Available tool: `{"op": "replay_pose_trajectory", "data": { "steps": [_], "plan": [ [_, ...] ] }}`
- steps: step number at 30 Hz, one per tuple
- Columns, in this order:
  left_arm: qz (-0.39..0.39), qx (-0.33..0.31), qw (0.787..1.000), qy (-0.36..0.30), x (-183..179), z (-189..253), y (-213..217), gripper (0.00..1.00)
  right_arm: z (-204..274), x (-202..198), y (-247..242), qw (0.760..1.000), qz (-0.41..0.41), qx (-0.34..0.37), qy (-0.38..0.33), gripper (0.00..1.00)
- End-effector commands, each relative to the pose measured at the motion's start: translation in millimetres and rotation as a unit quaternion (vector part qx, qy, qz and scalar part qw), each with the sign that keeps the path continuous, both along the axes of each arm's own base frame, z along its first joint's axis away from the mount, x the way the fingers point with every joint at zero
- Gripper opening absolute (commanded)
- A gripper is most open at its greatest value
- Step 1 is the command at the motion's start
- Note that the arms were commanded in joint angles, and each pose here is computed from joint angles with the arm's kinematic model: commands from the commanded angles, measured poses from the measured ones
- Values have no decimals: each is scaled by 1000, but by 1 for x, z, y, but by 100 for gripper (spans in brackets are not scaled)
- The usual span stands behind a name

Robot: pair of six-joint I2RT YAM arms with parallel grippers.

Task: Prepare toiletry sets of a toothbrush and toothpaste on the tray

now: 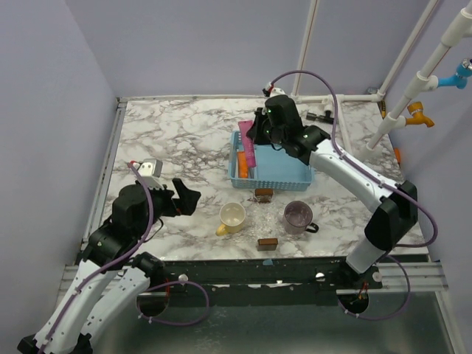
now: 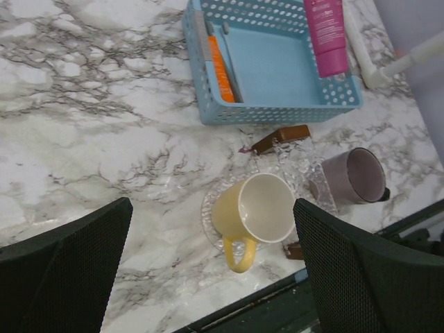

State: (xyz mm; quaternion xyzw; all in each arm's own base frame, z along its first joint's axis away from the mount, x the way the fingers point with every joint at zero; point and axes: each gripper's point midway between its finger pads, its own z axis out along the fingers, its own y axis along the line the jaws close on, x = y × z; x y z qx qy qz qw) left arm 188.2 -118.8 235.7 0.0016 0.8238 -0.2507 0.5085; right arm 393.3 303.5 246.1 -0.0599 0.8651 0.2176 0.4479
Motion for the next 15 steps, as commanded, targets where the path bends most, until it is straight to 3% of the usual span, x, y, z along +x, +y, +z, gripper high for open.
{"op": "replay_pose_trajectory", "data": {
  "steps": [1, 7, 15],
  "plan": [
    [-81, -81, 993, -16, -16, 34, -32, 99, 43, -41, 38, 994, 68, 83, -36, 0],
    [-168, -161, 972, -22, -39, 63, -61, 99, 90, -106, 76, 974, 139, 164, -69, 0],
    [-228, -232, 945, -36, -60, 91, -76, 99, 128, -173, 109, 947, 194, 240, -89, 0]
  ]
}}
